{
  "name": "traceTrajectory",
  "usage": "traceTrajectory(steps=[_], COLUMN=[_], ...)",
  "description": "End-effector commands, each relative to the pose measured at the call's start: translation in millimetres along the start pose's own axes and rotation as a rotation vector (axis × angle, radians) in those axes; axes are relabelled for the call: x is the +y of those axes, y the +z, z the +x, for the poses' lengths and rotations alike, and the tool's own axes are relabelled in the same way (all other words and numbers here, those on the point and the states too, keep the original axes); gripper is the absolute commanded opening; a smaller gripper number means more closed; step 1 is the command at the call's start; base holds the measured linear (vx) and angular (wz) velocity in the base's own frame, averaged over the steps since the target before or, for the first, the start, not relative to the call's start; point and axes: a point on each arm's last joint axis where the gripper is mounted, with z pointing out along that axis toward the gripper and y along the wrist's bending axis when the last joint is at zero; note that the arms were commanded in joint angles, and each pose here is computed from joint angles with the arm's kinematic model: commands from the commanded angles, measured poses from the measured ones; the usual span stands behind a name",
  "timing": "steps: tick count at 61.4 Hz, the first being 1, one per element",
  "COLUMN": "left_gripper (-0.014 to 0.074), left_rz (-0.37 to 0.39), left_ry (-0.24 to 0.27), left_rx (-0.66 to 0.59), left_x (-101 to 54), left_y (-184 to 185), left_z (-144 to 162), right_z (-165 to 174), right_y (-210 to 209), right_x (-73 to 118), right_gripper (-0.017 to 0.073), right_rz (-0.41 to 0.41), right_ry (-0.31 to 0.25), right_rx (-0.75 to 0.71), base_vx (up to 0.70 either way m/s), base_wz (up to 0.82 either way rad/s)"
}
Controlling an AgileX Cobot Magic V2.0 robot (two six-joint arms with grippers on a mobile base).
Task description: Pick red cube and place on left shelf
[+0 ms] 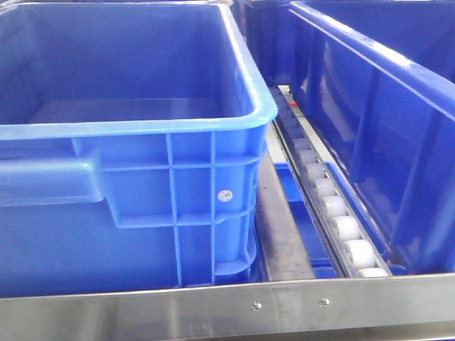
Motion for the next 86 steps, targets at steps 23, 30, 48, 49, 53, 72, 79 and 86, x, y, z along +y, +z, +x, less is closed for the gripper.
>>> traceTrajectory(steps=[23,30,48,49,53,72,79,86], left_gripper=[0.0106,0.0106,0.0106,0.0106,0.0106,0.0106,0.0106,0.0106], left_rz=[-0.004,-0.004,-0.004,-0.004,-0.004,-0.004,-0.004,-0.004], left_ry=[-0.001,-0.001,-0.001,-0.001,-0.001,-0.001,-0.001,-0.001], left_rx=[-0.053,-0.053,-0.053,-0.053,-0.053,-0.053,-0.053,-0.053], left_x=[0.1,0.1,0.1,0.1,0.1,0.1,0.1,0.1], left_y=[0.9,0.9,0.9,0.9,0.9,0.9,0.9,0.9], left_z=[0.4,0.4,0.4,0.4,0.4,0.4,0.4,0.4], right_z=[-15.2,-15.2,38.1,44.3,63.5,98.9,99.8,100.1], right_y=[-12.8,-12.8,-6.2,-4.6,-0.7,-1.1,-0.9,-0.7], right_x=[0.6,0.6,-4.1,-4.8,-6.3,-8.3,-8.4,-8.5], right_gripper=[0.0049,0.0049,0.0049,0.0049,0.0049,0.0049,0.0049,0.0049], right_rz=[-0.01,-0.01,0.052,0.061,0.08,0.106,0.108,0.108], right_ry=[-0.007,-0.007,-0.009,-0.01,-0.012,-0.013,-0.012,-0.012], right_rx=[-0.149,-0.149,-0.136,-0.139,-0.165,-0.265,-0.255,-0.251], base_vx=[0.0,0.0,0.0,0.0,0.0,0.0,0.0,0.0], base_wz=[0.0,0.0,0.0,0.0,0.0,0.0,0.0,0.0])
